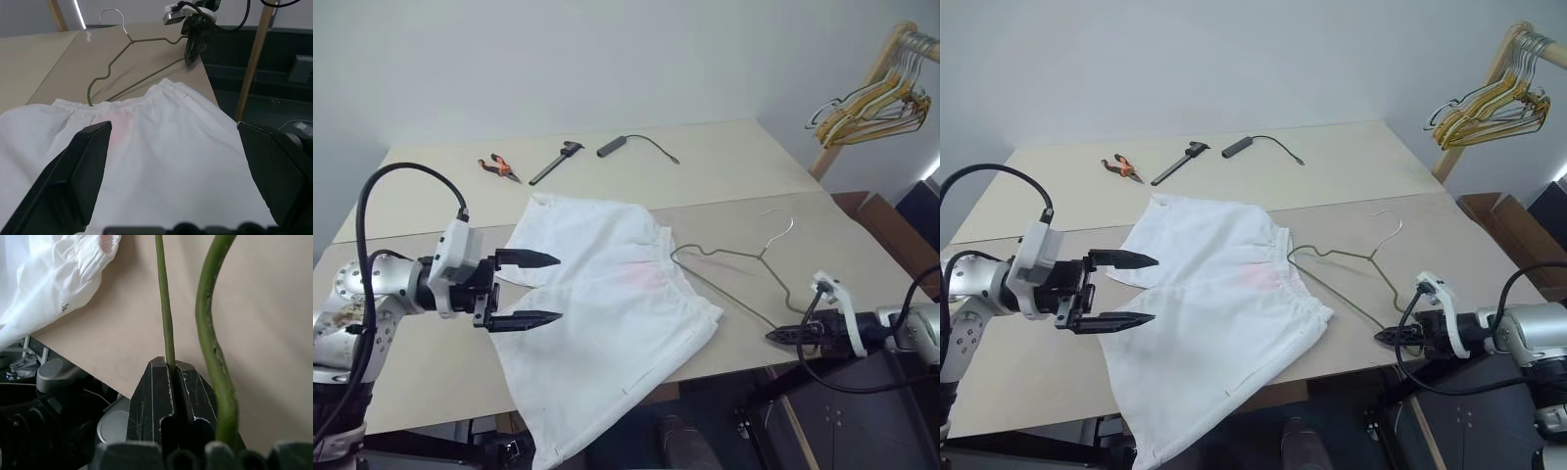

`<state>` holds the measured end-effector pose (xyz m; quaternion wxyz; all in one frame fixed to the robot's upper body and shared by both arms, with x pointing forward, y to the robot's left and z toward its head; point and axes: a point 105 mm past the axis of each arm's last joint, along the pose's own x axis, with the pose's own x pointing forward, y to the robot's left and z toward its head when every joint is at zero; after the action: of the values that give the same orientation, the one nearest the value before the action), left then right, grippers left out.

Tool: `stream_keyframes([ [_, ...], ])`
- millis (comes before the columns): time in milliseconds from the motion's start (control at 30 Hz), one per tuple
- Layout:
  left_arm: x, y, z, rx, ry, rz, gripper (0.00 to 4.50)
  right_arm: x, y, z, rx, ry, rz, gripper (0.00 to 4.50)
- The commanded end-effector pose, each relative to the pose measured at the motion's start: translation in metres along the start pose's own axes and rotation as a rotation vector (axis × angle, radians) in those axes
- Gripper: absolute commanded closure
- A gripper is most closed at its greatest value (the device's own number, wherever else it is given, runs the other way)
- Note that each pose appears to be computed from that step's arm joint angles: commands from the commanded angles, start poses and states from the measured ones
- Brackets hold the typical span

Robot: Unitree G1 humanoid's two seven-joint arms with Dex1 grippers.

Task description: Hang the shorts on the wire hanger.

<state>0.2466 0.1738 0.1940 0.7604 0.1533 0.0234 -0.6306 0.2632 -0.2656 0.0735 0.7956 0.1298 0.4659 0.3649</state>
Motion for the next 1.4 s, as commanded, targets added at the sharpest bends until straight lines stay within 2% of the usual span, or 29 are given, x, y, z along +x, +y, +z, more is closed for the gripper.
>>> stream_keyframes([
  [33,-0.005,-0.002,0.011,0.041,-0.004,0.013,0.04,-0.007,0.004,0.006,-0.009,0.005,0.023,4.5],
  [200,-0.007,-0.004,0.01,0.05,0.012,0.029,0.04,-0.018,0.032,-0.006,-0.039,0.097,0.192,4.5],
  [367,-0.011,-0.005,0.01,0.055,0.022,0.041,0.04,-0.025,0.044,-0.014,-0.056,0.161,0.237,4.5],
  [767,-0.006,-0.008,0.01,0.065,0.02,0.028,0.04,0.008,0.004,0.035,-0.018,0.035,0.059,4.5],
  [933,-0.006,-0.011,0.01,0.068,0.021,0.03,0.04,0.018,0.009,0.05,-0.004,0.037,0.107,4.5],
  [1067,-0.006,-0.014,0.009,0.064,0.021,0.033,0.04,0.023,0.015,0.049,0.014,0.092,0.156,4.5],
  [1400,-0.007,-0.021,0.007,0.049,0.022,0.035,0.04,0.034,0.019,0.072,0.122,0.044,0.206,4.5],
])
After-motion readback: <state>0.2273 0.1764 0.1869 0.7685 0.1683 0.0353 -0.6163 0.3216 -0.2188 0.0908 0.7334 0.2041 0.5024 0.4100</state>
